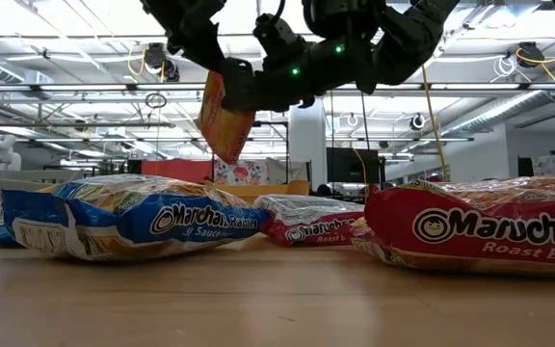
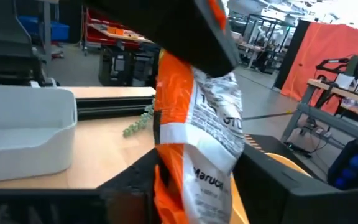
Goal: Sort Maruchan noodles
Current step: Put the top left orange bag into the yellow bin
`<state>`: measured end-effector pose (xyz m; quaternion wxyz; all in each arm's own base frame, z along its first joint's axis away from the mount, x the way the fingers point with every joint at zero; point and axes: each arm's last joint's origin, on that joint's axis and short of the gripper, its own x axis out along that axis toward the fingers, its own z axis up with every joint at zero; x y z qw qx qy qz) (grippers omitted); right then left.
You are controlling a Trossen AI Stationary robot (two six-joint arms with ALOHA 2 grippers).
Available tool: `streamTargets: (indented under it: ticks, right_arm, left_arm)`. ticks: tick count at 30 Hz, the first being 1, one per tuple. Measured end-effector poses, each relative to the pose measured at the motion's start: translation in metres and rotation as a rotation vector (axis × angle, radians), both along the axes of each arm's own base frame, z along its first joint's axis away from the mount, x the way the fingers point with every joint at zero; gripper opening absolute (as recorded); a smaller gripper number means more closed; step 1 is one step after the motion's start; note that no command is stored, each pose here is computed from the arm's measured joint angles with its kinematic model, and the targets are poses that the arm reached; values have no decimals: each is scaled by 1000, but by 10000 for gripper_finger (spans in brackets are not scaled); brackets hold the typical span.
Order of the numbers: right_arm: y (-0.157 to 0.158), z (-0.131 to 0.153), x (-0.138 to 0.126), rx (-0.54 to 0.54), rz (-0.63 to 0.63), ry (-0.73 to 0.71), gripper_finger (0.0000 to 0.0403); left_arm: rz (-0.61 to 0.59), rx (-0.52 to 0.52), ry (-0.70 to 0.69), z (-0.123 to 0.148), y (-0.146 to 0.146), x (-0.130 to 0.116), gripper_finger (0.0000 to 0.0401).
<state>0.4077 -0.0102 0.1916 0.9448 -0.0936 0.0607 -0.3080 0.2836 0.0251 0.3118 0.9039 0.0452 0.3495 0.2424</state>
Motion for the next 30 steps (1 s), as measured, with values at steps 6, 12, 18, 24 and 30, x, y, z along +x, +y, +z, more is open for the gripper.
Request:
streamTargets:
  ticks: [6,12,18,24,30]
  right_arm:
    - [-7,0,0,-38,-3,29,113]
    - [-17,0,0,-40,35,34,106]
    - [-31,1,-1,-36,12,24,104]
    - [-44,1,-1,-31,51,18,99]
    - [-77,1,-6,20,41,-14,98]
  left_arm:
    - [15,-13,19,-2,-1,-2,5]
    - [-7,-22,29,-3,-11,-3,22]
    - [-80,-62,42,-5,-29,-3,132]
    - [31,21,34,-4,-39,-9,245]
    - [104,47,24,5,-53,-34,272]
